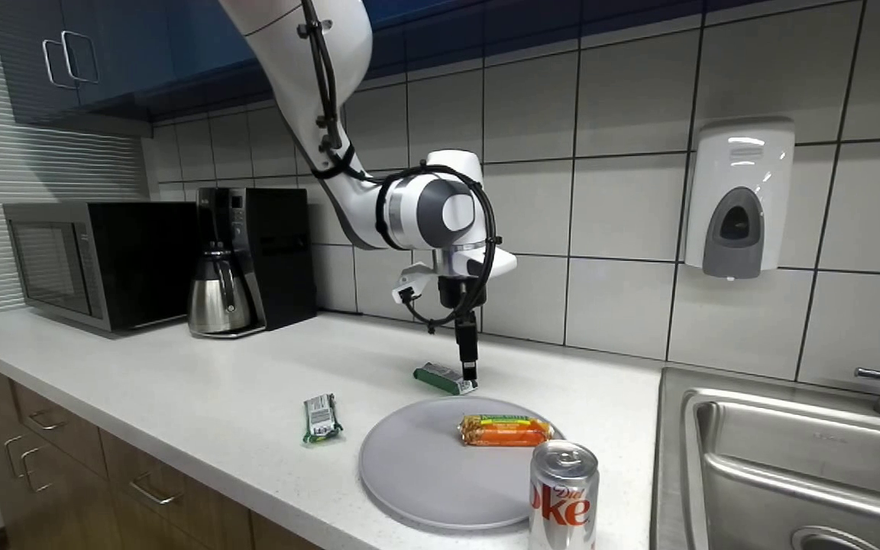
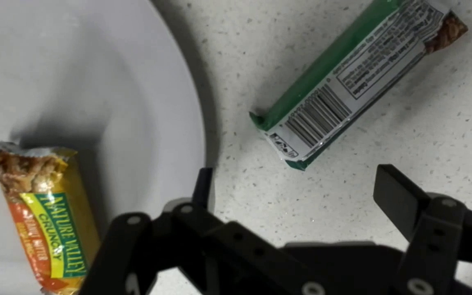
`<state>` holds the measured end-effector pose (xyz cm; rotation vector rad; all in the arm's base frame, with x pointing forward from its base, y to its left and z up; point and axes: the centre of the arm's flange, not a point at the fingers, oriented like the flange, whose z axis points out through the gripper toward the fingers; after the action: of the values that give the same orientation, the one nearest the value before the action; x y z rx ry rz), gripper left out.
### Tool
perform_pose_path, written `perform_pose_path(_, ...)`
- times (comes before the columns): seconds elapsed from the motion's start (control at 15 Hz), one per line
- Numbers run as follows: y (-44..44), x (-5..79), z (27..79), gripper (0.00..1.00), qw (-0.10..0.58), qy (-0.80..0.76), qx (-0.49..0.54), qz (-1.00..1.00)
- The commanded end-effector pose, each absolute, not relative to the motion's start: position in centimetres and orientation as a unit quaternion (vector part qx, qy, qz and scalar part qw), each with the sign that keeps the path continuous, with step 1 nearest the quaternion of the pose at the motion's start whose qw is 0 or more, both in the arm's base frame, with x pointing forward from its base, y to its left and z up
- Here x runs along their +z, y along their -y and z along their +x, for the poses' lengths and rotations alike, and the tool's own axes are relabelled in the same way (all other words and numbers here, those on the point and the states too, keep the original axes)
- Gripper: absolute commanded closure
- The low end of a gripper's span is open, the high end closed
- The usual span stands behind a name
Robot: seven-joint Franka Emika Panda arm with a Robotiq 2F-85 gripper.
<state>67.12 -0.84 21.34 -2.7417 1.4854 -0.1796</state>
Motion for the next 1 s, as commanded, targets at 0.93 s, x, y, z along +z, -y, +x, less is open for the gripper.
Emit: perform_pose_path(0.93, -3.7, 20.2, 69.9, 0.0, 0.053, -0.57, -0.006, -0.82)
